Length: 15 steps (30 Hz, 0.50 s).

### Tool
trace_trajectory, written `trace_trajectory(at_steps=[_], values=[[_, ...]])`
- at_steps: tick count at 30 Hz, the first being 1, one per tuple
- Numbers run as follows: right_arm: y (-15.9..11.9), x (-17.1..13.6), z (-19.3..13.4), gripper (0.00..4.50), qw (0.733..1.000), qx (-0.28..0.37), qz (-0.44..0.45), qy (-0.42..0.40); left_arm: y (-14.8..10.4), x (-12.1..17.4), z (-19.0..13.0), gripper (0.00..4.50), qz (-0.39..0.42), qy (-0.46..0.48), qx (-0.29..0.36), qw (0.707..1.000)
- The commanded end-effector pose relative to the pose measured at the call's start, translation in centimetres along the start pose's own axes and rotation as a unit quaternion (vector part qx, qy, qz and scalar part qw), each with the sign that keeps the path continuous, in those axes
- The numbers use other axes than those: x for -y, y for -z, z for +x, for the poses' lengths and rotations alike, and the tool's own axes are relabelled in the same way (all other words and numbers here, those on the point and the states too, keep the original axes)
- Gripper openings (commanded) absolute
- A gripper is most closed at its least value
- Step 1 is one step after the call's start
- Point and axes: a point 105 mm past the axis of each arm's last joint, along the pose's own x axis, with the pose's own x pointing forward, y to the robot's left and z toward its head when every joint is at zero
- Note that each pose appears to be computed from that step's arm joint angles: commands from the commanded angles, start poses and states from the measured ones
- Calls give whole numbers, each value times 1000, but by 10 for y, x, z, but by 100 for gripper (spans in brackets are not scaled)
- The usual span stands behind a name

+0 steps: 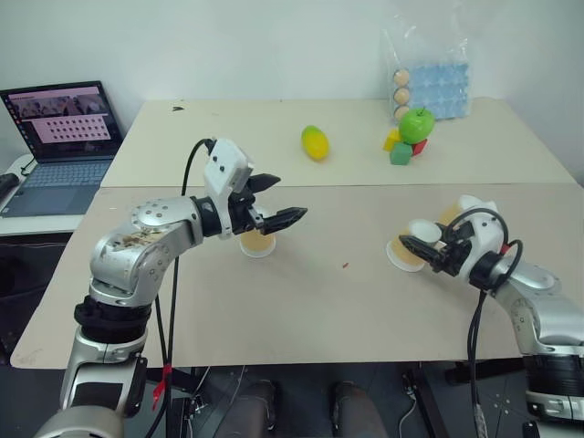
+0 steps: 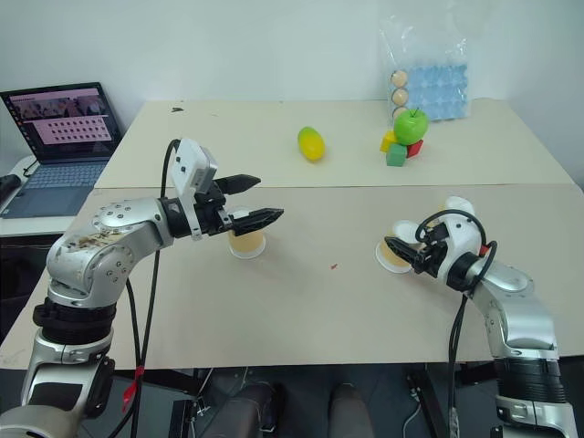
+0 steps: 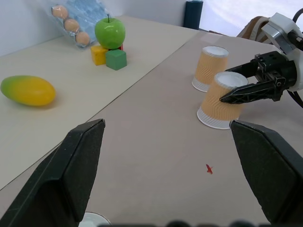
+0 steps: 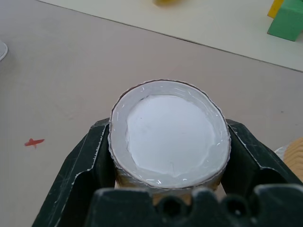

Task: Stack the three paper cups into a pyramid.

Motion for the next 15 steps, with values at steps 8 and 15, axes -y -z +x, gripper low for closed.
trace_trajectory(at_steps=[8,15], values=[[-68,-69,35,292,987,56,-58,-141,-12,13,-9,450,16,43,-3,999],[-58,-118,69,292,975,50,-35,-215,-13,18,-10,450,19,54,-9,998]])
